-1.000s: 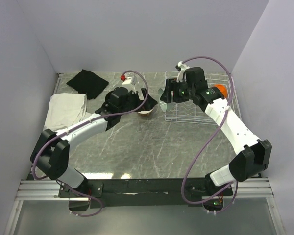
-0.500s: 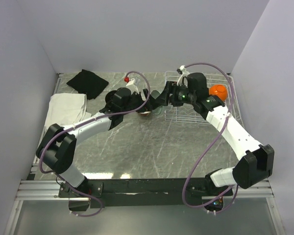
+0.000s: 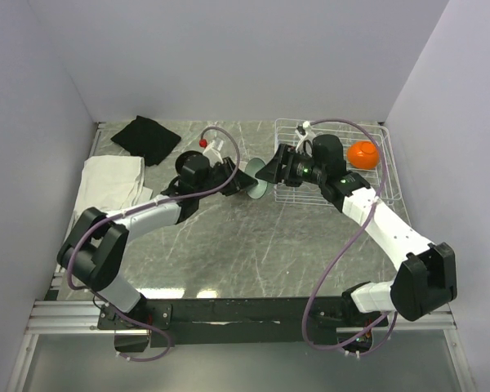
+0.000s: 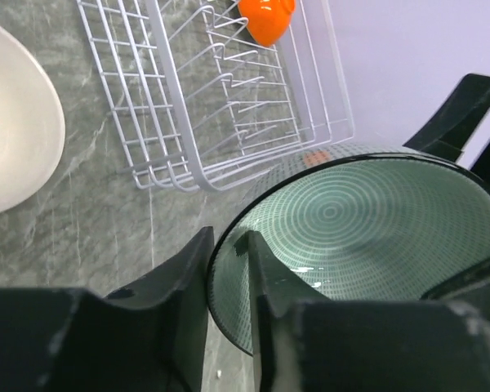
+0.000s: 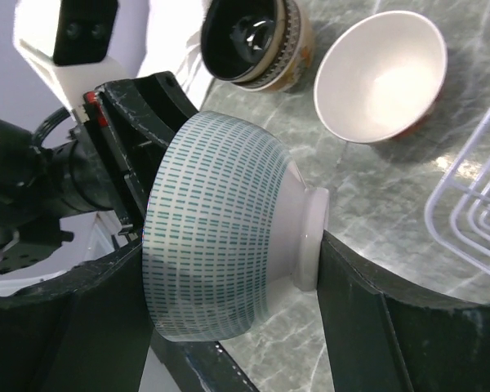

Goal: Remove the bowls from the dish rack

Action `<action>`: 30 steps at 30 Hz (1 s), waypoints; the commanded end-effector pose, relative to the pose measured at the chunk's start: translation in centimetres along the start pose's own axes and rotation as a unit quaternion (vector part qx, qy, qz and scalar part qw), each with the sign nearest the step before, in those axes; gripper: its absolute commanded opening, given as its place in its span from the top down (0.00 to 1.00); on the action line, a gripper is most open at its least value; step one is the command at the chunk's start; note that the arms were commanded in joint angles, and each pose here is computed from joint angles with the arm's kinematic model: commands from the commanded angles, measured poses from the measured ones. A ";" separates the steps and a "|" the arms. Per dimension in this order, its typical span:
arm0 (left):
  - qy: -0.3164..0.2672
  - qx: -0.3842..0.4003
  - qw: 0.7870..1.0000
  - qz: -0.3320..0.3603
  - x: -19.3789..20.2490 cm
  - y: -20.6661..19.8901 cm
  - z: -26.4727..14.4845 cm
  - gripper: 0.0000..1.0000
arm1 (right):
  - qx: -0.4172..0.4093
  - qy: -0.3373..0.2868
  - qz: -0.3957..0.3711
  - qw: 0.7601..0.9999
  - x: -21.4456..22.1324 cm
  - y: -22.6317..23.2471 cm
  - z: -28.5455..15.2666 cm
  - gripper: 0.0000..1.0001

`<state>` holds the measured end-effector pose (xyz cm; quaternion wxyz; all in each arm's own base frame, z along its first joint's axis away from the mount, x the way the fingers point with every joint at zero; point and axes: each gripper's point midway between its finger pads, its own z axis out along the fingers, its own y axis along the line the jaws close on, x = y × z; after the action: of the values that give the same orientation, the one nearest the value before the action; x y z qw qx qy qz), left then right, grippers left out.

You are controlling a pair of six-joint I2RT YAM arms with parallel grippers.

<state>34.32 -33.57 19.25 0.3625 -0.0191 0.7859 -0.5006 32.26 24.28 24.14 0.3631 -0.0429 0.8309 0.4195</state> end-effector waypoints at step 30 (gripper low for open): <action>-0.062 -0.221 0.968 0.100 -10.7 6.3 -5.1 0.99 | 0.055 -0.073 -0.053 0.994 -1.7 -2.9 -3.1 0.04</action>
<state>38.75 -23.83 18.78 0.3996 -0.0648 0.8496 -0.3379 32.50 21.25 22.76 0.4088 -0.0232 0.8221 0.3956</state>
